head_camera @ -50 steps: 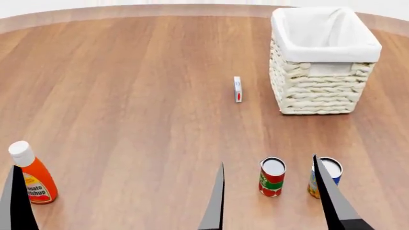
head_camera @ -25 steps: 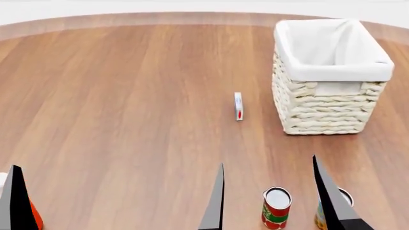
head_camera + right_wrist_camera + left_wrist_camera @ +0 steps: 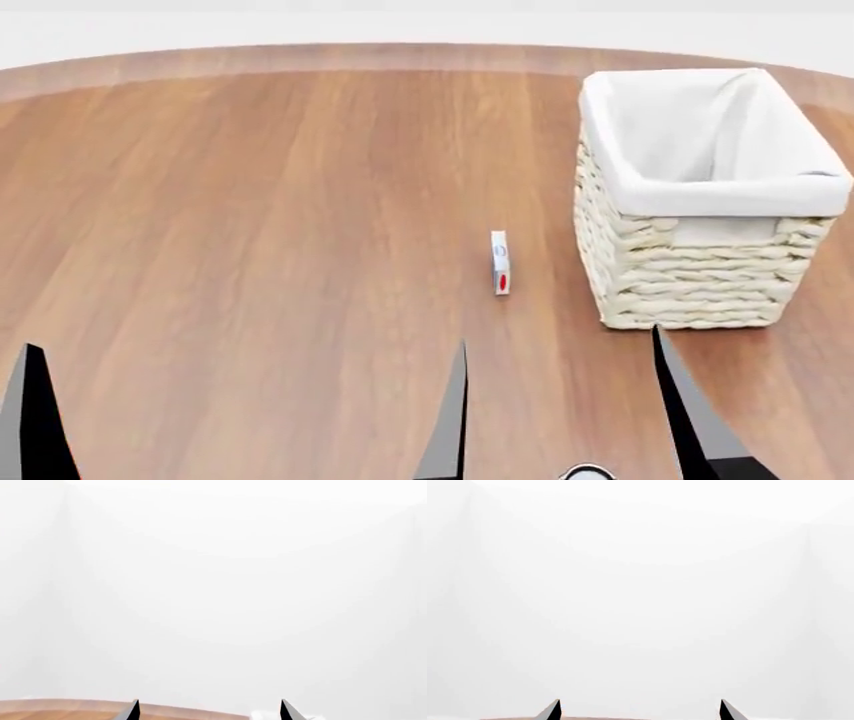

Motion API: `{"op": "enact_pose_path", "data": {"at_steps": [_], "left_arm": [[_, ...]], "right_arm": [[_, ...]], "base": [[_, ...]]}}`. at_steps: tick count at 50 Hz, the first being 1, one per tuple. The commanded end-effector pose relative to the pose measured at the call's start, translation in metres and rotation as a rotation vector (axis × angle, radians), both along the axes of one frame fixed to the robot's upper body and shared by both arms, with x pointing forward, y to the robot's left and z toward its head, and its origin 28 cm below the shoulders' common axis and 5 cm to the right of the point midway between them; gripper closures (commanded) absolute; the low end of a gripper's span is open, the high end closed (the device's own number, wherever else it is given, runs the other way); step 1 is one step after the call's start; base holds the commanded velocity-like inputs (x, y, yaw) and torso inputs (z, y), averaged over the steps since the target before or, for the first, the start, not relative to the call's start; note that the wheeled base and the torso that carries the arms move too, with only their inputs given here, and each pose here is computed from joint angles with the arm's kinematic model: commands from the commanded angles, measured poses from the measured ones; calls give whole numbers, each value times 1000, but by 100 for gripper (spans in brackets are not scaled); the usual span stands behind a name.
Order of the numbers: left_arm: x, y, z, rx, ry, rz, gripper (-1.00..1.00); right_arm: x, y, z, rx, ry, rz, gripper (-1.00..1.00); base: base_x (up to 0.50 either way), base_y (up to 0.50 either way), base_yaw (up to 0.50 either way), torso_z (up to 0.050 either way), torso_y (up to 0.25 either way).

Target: Pick up the cream cheese box, and put it in the basket.

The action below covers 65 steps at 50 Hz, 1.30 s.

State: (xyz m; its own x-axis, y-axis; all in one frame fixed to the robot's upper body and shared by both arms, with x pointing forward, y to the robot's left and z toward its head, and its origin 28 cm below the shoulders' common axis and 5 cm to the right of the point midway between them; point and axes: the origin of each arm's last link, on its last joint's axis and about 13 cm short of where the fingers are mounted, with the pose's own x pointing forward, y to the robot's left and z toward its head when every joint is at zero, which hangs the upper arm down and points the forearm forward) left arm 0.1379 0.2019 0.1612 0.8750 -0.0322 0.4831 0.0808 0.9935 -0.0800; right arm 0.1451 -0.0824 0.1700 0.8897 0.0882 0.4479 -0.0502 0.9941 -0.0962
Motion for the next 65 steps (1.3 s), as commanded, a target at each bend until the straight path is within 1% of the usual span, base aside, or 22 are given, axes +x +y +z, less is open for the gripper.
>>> {"op": "enact_pose_path", "data": {"at_steps": [1, 65], "left_arm": [[0, 0, 0, -1, 0, 0, -100], [-1, 1, 2, -7, -5, 3, -100]], "right_arm": [[0, 0, 0, 1, 0, -1, -100], [1, 0, -1, -2, 3, -5, -100]], "base": [[254, 0, 0, 0, 0], [252, 0, 0, 0, 1]]}}
